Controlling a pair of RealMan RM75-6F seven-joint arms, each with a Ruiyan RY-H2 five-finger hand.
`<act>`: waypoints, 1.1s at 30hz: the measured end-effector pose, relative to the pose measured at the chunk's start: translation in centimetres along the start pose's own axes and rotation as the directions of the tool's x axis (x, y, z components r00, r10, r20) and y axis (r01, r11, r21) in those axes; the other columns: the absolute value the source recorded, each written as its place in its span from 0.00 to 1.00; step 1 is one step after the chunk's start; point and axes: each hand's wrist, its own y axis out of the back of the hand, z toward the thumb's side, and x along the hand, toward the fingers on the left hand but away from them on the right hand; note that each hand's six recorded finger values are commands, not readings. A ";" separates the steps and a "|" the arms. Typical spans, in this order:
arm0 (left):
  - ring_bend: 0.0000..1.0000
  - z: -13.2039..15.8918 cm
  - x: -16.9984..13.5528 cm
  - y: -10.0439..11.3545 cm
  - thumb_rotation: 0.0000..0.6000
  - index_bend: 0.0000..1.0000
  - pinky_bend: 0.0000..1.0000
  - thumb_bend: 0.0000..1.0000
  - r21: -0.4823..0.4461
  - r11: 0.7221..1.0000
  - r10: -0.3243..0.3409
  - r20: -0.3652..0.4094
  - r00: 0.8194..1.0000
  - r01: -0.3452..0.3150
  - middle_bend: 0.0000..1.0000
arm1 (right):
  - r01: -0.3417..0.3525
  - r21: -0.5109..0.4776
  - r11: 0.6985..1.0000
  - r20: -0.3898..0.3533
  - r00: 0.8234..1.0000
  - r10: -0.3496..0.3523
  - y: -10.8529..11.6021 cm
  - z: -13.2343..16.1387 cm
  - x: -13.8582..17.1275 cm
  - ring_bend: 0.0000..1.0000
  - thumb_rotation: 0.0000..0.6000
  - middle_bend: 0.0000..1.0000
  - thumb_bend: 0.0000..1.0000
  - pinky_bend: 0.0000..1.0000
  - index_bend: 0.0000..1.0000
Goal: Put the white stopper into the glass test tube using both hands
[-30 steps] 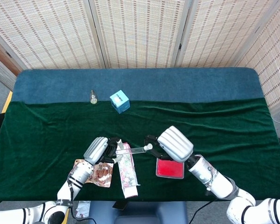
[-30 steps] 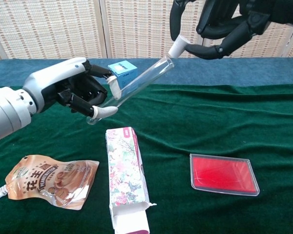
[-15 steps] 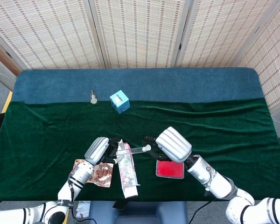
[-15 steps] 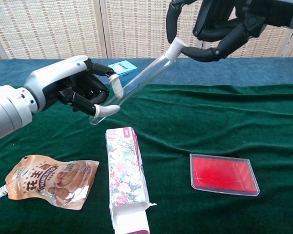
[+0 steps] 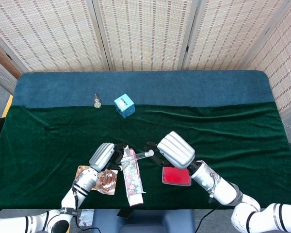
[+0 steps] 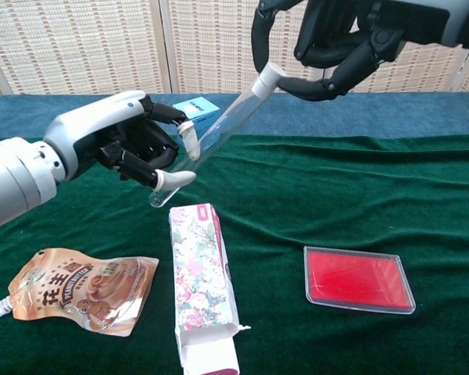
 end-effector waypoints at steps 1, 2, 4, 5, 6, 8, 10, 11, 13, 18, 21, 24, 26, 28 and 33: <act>0.81 0.0 0.0 0.0 1.00 0.70 0.86 0.63 0.000 1.000 0.001 0.000 1.000 -0.001 0.87 | -0.002 0.001 1.000 0.000 1.000 0.002 -0.1 0.0 0.0 1.00 1.00 1.00 0.64 1.00 0.78; 0.81 0.0 0.0 0.0 1.00 0.70 0.86 0.63 0.000 1.000 0.001 0.000 1.000 -0.001 0.87 | -0.005 0.001 1.000 0.001 1.000 0.005 -0.1 0.0 -0.1 1.00 1.00 1.00 0.64 1.00 0.78; 0.81 -0.1 0.1 0.1 1.00 0.70 0.86 0.63 0.002 1.000 0.001 -0.001 1.000 -0.001 0.87 | -0.010 0.001 1.000 0.002 1.000 0.010 -0.3 0.1 -0.2 1.00 1.00 1.00 0.64 1.00 0.78; 0.81 -0.1 0.1 0.1 1.00 0.70 0.86 0.63 0.001 1.000 0.001 -0.002 1.000 -0.001 0.87 | -0.012 0.001 1.000 0.002 1.000 0.012 -0.4 0.1 -0.3 1.00 1.00 1.00 0.64 1.00 0.78; 0.81 -0.1 0.1 0.1 1.00 0.70 0.86 0.63 0.000 1.000 0.002 -0.003 1.000 -0.002 0.87 | -0.013 0.001 1.000 0.001 1.000 0.013 -0.4 0.1 -0.3 1.00 1.00 1.00 0.64 1.00 0.78; 0.81 -0.2 0.1 0.1 1.00 0.71 0.86 0.63 0.000 1.000 0.003 -0.005 1.000 -0.003 0.87 | -0.015 0.001 1.000 0.001 1.000 0.015 -0.6 0.1 -0.5 1.00 1.00 1.00 0.64 1.00 0.78; 0.81 -0.3 0.1 0.2 1.00 0.71 0.86 0.63 0.000 1.000 0.004 -0.007 1.000 -0.004 0.88 | -0.017 0.001 1.000 0.001 1.000 0.017 -0.6 0.1 -0.6 1.00 1.00 1.00 0.64 1.00 0.78; 0.81 -0.4 0.1 0.2 1.00 0.71 0.86 0.63 0.001 1.000 0.004 -0.009 1.000 -0.004 0.87 | -0.018 0.001 1.000 0.001 1.000 0.018 -0.7 0.1 -0.6 1.00 1.00 1.00 0.64 1.00 0.78; 0.81 -0.5 0.1 0.2 1.00 0.71 0.86 0.63 0.001 1.000 0.004 -0.012 1.000 -0.004 0.87 | -0.019 0.001 1.000 0.002 1.000 0.019 -0.7 0.0 -0.7 1.00 1.00 1.00 0.64 1.00 0.78; 0.81 -0.7 0.1 0.3 1.00 0.71 0.86 0.63 -0.001 1.000 0.007 -0.015 1.000 -0.007 0.87 | -0.019 0.004 1.000 0.004 1.000 0.019 -0.9 -0.2 -0.8 1.00 1.00 1.00 0.64 1.00 0.60; 0.81 -0.8 0.1 0.3 1.00 0.71 0.86 0.63 -0.002 1.000 0.008 -0.017 1.000 -0.008 0.88 | -0.017 0.002 1.000 0.007 1.000 0.017 -1.0 -0.3 -0.8 1.00 1.00 1.00 0.64 1.00 0.45; 0.81 -1.0 0.1 0.3 1.00 0.71 0.86 0.63 -0.004 1.000 0.008 -0.020 1.000 -0.008 0.87 | -0.014 -0.002 1.000 0.009 1.000 0.014 -1.1 -0.4 -0.9 1.00 1.00 1.00 0.52 1.00 0.35; 0.81 -1.1 0.1 0.4 1.00 0.71 0.86 0.63 -0.002 1.000 0.009 -0.021 1.000 -0.009 0.87 | -0.019 -0.004 1.000 0.010 1.000 0.019 -1.2 -0.5 -0.9 1.00 1.00 1.00 0.40 1.00 0.29; 0.81 -1.2 0.1 0.4 1.00 0.71 0.86 0.63 0.002 1.000 0.010 -0.024 1.000 -0.010 0.87 | -0.022 -0.010 1.000 0.011 1.000 0.022 -1.3 -0.5 -1.0 1.00 1.00 1.00 0.34 1.00 0.24; 0.81 -1.8 0.1 0.8 1.00 0.71 0.86 0.63 0.021 1.000 0.014 -0.034 0.999 -0.014 0.87 | -0.020 -0.012 1.000 0.014 1.000 0.020 -1.3 -0.5 -1.1 1.00 1.00 1.00 0.31 1.00 0.18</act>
